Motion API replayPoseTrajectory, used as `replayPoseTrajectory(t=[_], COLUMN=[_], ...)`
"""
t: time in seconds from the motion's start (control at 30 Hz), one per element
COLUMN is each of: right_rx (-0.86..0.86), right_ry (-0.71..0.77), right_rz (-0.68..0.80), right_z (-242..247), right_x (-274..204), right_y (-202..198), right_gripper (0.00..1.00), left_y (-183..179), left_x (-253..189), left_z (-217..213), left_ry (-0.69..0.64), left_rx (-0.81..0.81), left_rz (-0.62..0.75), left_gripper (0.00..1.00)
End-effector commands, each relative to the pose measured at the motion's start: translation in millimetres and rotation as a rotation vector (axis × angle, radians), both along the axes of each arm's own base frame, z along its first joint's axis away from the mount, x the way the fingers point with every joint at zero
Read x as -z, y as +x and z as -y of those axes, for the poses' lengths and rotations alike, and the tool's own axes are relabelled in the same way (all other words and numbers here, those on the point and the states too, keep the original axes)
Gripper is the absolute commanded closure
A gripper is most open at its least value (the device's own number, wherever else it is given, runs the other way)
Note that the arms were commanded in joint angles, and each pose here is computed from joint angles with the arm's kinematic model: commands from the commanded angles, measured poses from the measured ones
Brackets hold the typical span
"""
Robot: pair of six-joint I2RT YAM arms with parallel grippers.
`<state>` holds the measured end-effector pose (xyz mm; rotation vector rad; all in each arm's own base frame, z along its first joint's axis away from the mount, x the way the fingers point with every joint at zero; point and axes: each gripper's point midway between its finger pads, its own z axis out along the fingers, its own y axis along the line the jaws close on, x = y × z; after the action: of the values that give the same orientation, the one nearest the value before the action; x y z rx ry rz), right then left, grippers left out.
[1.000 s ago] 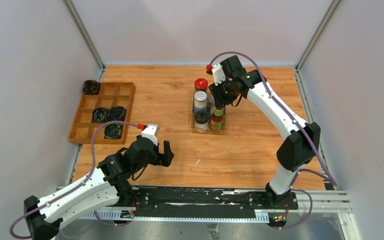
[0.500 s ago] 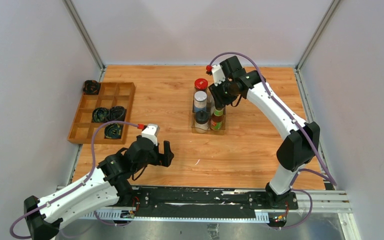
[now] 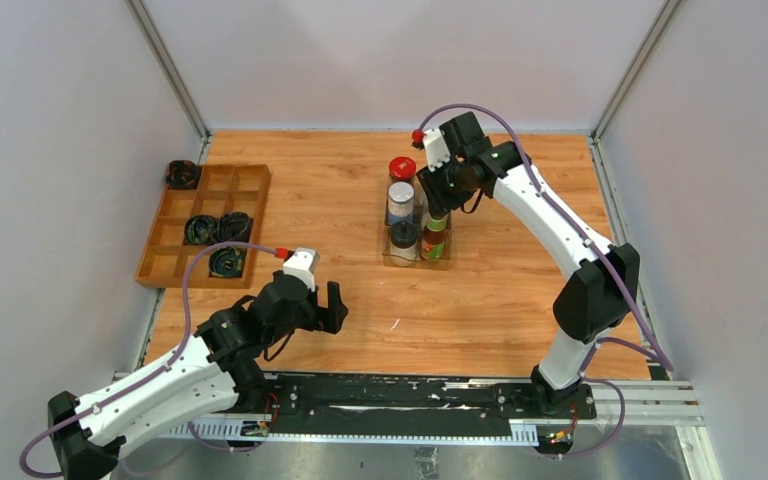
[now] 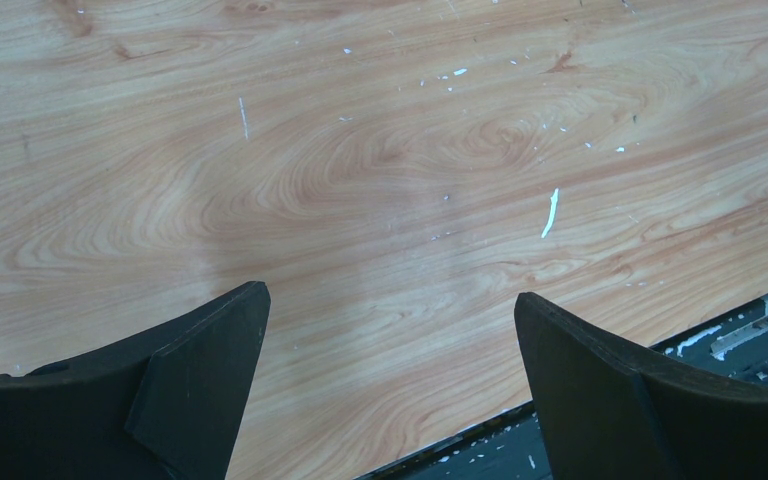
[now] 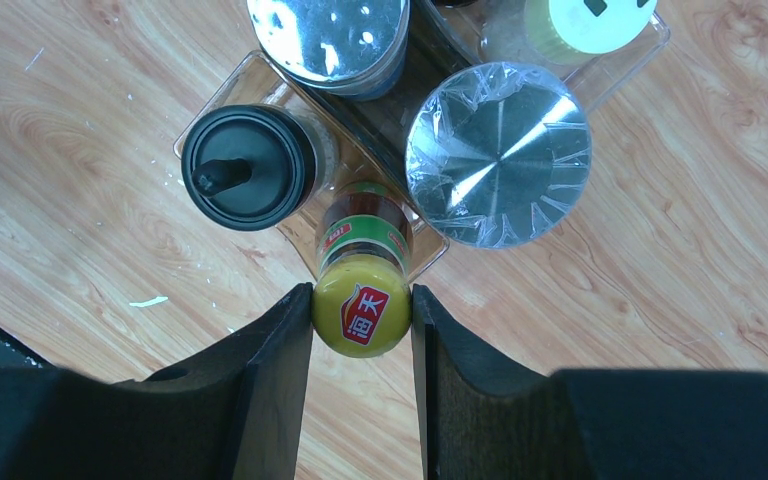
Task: Organize the condiment bottles
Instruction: Place the bottle in the storage box.
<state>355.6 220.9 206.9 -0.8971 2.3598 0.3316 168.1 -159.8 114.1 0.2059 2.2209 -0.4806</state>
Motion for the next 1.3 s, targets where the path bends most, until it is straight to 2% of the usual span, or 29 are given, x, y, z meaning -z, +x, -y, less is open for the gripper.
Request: replayPoseTrajectory(t=[0.0, 0.47, 1.13, 1.27], right_rx=[0.014, 0.027, 0.022, 0.028], right_ry=[0.011, 0.008, 0.041, 0.046], right_rz=[0.004, -0.002, 0.018, 0.036], right_z=[4, 10, 8, 7], right_x=[-1, 0, -12, -19], right_y=[1, -10, -15, -13], right_gripper=[0.72, 0.67, 0.43, 0.42], left_y=[3, 2, -1, -1], left_x=[0, -3, -8, -9], left_z=[1, 3, 5, 5], left_ry=[-0.002, -0.012, -0.038, -0.040], left_rx=[0.001, 0.009, 0.011, 0.011], left_rz=[0.012, 0.007, 0.006, 0.005], left_gripper=[0.00, 0.00, 0.00, 0.00])
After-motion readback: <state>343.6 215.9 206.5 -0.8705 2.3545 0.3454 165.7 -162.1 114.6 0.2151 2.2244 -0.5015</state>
